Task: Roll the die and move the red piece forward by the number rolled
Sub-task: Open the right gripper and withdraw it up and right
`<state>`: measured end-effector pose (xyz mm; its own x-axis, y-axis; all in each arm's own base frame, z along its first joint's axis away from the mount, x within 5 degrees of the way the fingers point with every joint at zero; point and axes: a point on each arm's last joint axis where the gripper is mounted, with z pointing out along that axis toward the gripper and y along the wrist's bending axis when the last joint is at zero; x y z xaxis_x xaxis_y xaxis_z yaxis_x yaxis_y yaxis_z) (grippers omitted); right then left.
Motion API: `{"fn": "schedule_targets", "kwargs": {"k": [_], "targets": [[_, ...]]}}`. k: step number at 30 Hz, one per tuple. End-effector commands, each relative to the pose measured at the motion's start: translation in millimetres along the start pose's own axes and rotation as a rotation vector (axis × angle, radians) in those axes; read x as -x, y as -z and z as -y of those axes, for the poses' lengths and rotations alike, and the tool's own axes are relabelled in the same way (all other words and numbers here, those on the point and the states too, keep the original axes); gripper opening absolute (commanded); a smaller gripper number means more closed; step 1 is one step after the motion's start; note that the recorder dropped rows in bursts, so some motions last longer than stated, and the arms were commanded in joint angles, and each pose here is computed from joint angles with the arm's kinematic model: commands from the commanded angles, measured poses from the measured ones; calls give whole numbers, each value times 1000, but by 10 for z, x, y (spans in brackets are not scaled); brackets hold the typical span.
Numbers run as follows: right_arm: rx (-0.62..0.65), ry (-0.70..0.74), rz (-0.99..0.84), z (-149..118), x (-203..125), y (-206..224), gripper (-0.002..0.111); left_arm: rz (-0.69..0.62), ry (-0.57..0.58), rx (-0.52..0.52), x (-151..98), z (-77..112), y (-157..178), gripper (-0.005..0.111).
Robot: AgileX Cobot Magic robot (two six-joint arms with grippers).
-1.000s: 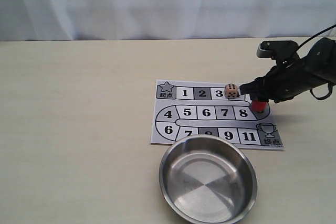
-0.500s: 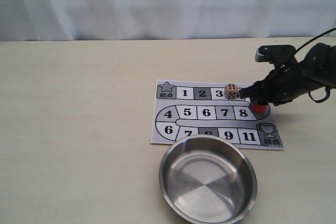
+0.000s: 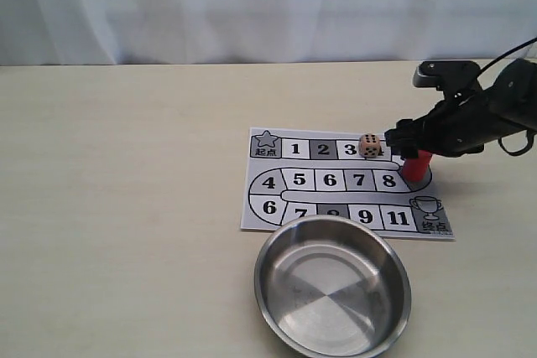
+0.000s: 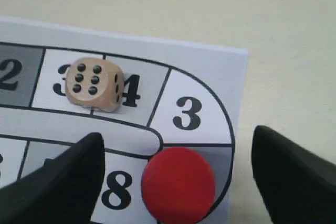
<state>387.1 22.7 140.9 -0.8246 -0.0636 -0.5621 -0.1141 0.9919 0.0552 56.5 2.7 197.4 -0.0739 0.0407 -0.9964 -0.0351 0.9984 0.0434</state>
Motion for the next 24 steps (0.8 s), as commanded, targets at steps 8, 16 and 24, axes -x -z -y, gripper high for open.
{"fn": "schedule_targets", "kwargs": {"k": [8, 16, 24], "targets": [[0, 45, 97, -28, 217, 499, 19, 18, 3, -1, 29, 0, 4, 0], [2, 20, 140, 72, 303, 1024, 4, 16, 3, -1, 27, 0, 4, 0], [-42, -25, 173, 334, 291, 1477, 4, 16, 3, -1, 27, 0, 4, 0]]}}
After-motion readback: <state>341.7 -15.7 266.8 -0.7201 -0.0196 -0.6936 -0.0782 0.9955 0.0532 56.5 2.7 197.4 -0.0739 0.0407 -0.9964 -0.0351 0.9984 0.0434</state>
